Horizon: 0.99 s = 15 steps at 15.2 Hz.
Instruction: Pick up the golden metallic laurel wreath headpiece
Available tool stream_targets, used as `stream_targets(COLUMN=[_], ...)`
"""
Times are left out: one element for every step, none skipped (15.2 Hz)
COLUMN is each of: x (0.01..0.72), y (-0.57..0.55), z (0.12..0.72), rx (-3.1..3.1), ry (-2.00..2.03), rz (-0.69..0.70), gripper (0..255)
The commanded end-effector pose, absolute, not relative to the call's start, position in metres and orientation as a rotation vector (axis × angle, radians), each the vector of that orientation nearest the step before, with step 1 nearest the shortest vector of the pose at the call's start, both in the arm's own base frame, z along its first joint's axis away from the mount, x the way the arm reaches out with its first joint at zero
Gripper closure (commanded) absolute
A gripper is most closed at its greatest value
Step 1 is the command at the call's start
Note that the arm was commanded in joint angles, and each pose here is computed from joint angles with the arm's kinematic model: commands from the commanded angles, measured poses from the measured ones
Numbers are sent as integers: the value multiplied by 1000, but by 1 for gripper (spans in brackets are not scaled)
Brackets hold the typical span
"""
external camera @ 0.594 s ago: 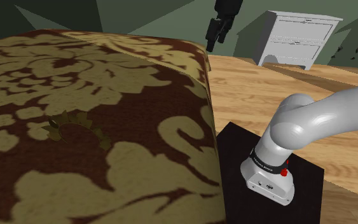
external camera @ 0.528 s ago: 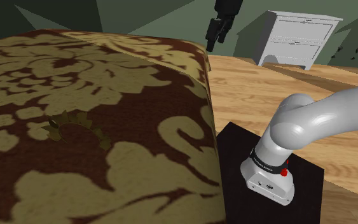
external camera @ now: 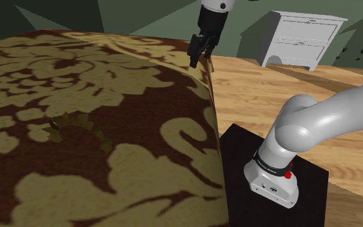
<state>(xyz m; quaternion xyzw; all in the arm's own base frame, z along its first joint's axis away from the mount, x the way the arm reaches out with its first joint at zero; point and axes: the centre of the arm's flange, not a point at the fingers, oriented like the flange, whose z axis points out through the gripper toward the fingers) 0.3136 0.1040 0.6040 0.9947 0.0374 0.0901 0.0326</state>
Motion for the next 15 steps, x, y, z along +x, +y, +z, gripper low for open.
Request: stream_targets(x=[319,321,323,325,327,330,332,335,337,339,342,345,347,350,353], y=[127,138,150,161,172,183,195,206,217,229,240,251,263,274,285], z=[598,594,590,585,581,577,573,569,566,562,558,555,552,548,545], rx=[3077,3084,3091,3098,3105,3112,3119,3126,3133,3140,3147,3154,3161,3168,3175], ry=[102,96,90,84,78,72,66,60,54,48,42,36,29,23,17], rz=[286,290,294,298,302,306,310,314,319,323,327,331,335,339,344], gripper=[0,0,0,0,0,0,0,0,0,0,0,0,0,0,0])
